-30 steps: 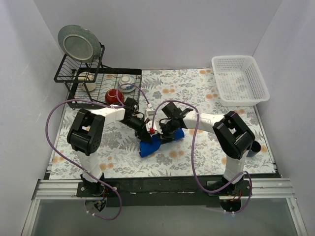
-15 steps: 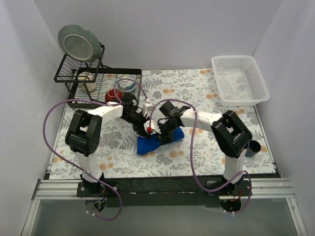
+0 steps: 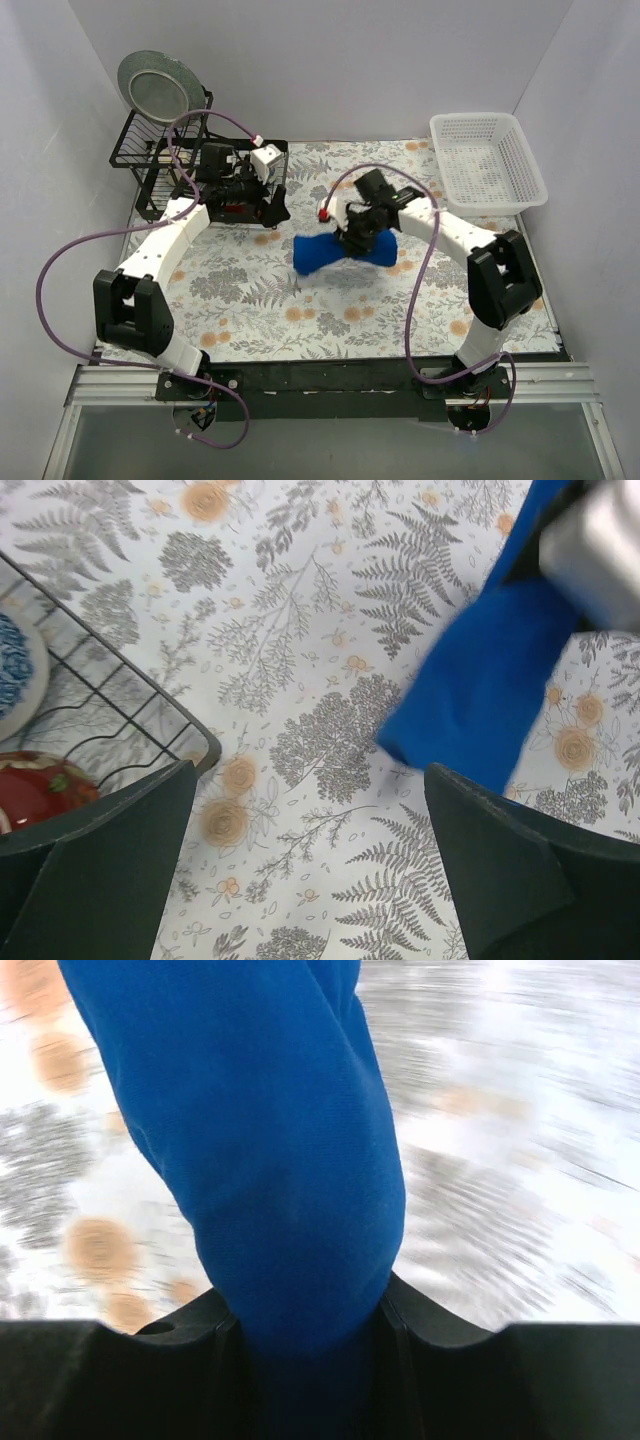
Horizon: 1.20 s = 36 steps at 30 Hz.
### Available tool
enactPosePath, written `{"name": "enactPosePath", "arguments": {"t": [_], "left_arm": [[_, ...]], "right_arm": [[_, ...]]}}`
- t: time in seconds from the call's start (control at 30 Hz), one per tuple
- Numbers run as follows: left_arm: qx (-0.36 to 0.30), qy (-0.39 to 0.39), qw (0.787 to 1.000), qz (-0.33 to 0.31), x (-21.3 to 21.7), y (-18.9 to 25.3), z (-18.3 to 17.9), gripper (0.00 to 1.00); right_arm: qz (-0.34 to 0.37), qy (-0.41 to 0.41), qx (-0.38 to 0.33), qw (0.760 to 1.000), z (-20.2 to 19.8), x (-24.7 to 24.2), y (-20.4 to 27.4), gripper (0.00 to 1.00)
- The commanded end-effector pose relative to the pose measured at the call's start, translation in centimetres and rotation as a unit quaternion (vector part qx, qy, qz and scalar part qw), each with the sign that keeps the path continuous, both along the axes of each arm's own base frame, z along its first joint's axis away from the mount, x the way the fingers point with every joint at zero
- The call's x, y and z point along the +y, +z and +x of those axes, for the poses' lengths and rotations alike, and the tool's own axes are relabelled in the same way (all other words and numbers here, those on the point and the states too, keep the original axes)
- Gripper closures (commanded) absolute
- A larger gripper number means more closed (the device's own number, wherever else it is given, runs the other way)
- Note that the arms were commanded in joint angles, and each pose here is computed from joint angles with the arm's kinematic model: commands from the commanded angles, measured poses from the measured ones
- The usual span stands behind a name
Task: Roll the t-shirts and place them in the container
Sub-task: Pick up the T-shirt from the center of the board, then place the T-shirt in the bin.
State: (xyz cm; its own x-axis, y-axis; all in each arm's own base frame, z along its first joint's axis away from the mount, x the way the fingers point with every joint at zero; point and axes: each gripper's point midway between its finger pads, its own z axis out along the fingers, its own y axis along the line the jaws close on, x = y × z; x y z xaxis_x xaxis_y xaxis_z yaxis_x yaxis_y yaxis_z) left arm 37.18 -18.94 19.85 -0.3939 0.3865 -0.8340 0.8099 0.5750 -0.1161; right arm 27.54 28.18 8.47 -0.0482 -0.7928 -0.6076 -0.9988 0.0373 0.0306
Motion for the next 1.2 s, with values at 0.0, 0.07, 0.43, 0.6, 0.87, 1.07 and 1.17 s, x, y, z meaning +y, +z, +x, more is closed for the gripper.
{"name": "enactPosePath", "arguments": {"t": [0.0,0.07,0.43,0.6,0.87,1.07,1.17], "left_arm": [[-0.067,0.045,0.997,0.001,1.3,4.5,0.5,0.02],[-0.072,0.053,0.996,0.008,2.0,4.7,0.4,0.02],[-0.055,0.069,0.996,0.014,2.7,3.8,0.1,0.02],[-0.033,0.075,0.997,0.015,2.8,2.6,-0.2,0.02],[0.004,0.095,0.995,0.040,3.6,-0.8,0.2,0.02],[0.015,0.097,0.994,0.053,3.8,-1.9,0.9,0.02],[0.019,0.099,0.993,0.054,3.7,-2.3,1.2,0.02]], "right_arm": [[0.059,-0.140,-0.125,0.980,8.5,-2.9,9.9,0.99],[0.062,-0.175,-0.150,0.971,10.6,-4.3,11.4,0.99],[0.080,-0.575,-0.295,0.759,25.9,-25.8,21.5,0.99],[0.044,-0.647,-0.315,0.693,28.9,-33.3,20.4,0.99],[0.005,-0.687,-0.341,0.641,34.5,-38.4,16.7,0.99],[-0.014,-0.696,-0.333,0.636,37.5,-39.4,12.4,0.99],[-0.023,-0.691,-0.319,0.647,37.8,-38.8,10.2,0.99]]}}
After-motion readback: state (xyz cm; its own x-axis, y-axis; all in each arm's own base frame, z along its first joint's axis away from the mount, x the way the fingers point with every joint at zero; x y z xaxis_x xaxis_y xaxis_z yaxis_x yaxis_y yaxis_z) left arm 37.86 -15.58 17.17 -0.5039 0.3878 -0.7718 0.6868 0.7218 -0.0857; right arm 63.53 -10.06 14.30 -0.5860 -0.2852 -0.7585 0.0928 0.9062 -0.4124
